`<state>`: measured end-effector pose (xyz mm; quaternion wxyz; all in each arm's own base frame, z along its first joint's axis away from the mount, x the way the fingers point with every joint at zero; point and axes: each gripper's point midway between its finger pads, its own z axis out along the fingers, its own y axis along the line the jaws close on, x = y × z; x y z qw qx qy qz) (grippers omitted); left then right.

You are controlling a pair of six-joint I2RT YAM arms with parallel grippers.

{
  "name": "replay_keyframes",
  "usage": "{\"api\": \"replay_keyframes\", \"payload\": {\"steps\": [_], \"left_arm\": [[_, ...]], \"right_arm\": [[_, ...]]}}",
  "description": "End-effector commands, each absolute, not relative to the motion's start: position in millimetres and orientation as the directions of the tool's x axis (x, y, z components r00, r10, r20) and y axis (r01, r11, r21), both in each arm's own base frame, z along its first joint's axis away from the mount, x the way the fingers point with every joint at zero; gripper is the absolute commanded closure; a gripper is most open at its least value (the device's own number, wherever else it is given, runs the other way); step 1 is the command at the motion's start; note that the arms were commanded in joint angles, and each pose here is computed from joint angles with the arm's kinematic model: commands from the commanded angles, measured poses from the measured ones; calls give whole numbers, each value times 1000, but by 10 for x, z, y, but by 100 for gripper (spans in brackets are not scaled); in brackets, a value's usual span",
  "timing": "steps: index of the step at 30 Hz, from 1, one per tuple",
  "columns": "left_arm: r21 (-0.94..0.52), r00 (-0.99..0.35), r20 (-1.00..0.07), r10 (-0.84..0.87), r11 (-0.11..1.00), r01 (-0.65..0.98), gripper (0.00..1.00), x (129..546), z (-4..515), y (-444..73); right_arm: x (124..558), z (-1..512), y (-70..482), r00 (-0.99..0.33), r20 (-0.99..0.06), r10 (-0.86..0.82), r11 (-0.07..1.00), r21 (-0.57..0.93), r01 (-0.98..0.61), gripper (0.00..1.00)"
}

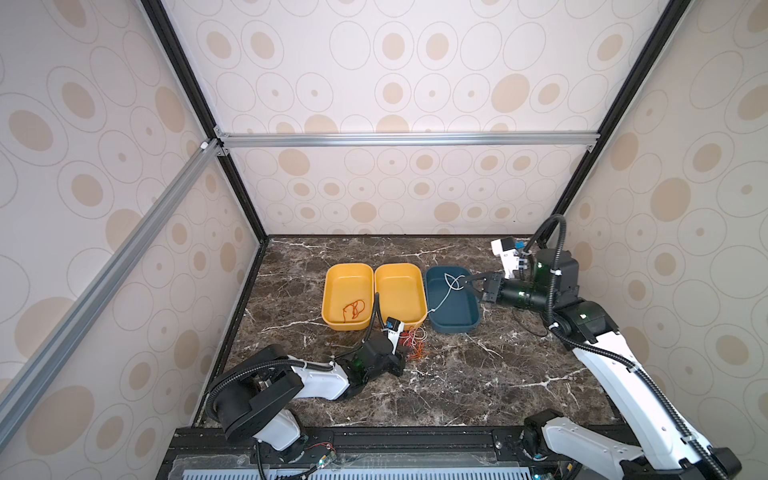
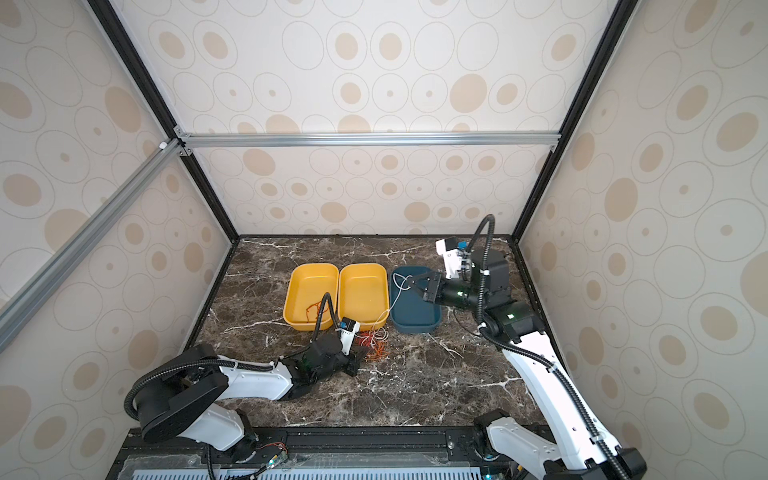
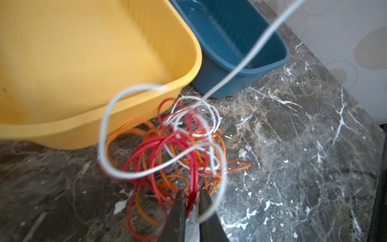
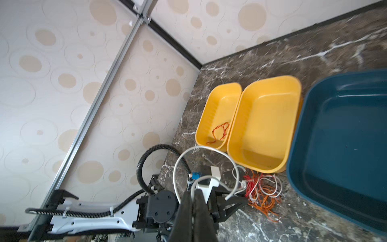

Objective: Untangle the cables
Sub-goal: 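Pull the white cable up with the right gripper while the left holds the bundle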

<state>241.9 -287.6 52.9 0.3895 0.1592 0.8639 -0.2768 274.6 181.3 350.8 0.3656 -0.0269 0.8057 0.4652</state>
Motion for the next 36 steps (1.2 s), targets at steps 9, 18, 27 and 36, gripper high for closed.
{"api": "replay_keyframes", "payload": {"steps": [9,18,27,36], "left_arm": [[-324,-658,-753,2,869,373,100,2393,498,-2470],[-358,-645,-758,-92,886,295,100,2328,566,-2140],[-384,-646,-753,-122,880,281,88,2290,607,-2008],[-425,-654,-752,-87,822,379,47,2252,697,-2243]], "right_arm": [[2806,3501,951,-623,-683,381,799,583,-149,99],[2809,3280,246,-543,-718,435,891,429,147,100],[2817,3102,114,-564,-728,390,920,341,195,99],[2882,2777,993,-738,-570,363,779,620,-96,100]]}}
